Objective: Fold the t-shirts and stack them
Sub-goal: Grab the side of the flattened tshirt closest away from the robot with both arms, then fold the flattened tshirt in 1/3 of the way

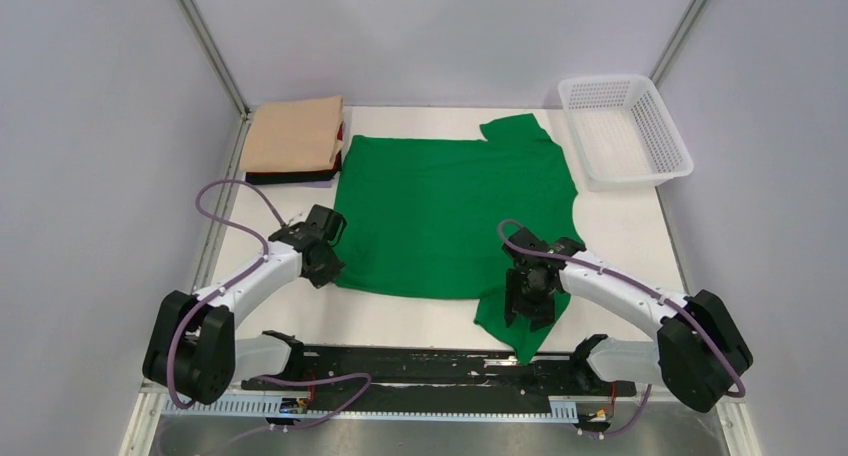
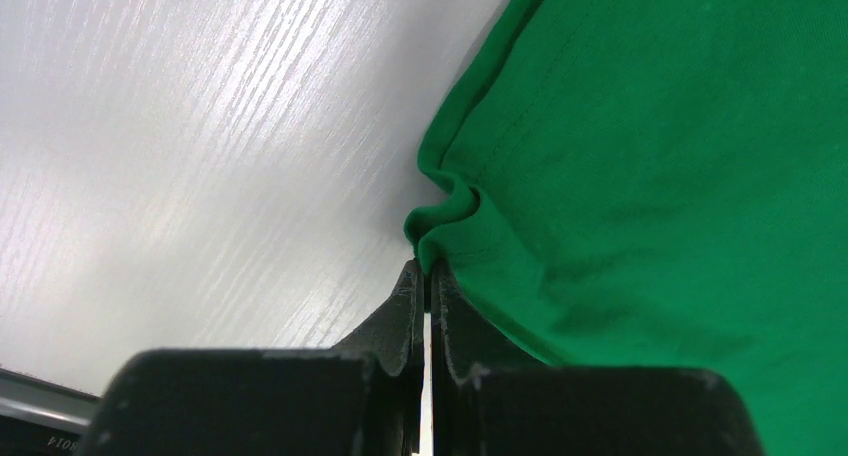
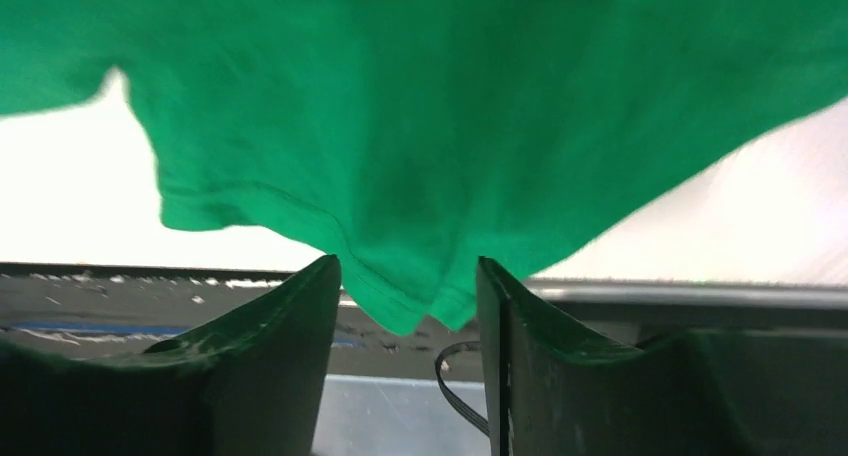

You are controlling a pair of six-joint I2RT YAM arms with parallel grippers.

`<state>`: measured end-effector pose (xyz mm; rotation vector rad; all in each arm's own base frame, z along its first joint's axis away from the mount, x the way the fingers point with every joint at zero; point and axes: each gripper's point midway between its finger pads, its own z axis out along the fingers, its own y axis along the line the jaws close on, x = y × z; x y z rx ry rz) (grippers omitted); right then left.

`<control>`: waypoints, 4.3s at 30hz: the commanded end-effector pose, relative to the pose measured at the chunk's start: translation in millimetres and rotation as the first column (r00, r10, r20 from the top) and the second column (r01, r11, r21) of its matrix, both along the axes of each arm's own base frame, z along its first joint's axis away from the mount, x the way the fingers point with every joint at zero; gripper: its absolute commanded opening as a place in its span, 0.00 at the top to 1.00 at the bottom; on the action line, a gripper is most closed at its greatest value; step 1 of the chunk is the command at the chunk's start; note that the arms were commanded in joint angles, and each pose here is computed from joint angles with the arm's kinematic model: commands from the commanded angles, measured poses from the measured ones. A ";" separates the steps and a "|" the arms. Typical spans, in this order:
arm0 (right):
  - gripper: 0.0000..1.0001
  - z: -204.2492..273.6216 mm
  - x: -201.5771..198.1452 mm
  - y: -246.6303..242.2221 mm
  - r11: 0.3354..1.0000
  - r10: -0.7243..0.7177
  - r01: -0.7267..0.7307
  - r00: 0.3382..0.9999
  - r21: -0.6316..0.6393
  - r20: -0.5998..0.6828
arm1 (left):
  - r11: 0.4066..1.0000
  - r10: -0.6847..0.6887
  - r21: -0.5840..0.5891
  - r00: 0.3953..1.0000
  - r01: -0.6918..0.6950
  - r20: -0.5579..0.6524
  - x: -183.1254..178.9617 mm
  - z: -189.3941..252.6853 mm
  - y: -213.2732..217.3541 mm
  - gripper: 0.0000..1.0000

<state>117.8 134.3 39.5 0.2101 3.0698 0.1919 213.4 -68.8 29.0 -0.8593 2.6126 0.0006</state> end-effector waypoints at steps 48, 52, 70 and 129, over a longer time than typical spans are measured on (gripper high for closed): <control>1.00 73.3 163.4 -12.1 0.980 0.046 0.044 0.898 -0.193 0.438 | 0.981 0.046 -0.196 0.975 -0.003 0.219 77.0 62.0 -21.1 1.00; 1.00 85.2 190.7 -11.6 0.987 0.084 -0.003 0.866 -0.163 0.493 | 0.983 0.065 -0.181 0.970 -0.022 0.233 88.6 66.3 -14.5 1.00; 1.00 87.5 281.8 -26.7 0.964 0.242 -0.143 0.823 -0.225 0.513 | 0.991 0.111 -0.100 0.958 -0.087 0.264 161.0 69.8 8.5 1.00; 0.00 38.2 400.1 67.5 0.944 -0.159 -0.031 0.827 0.327 0.538 | 0.978 -0.139 -0.106 0.939 0.180 0.316 139.5 98.5 -11.8 0.00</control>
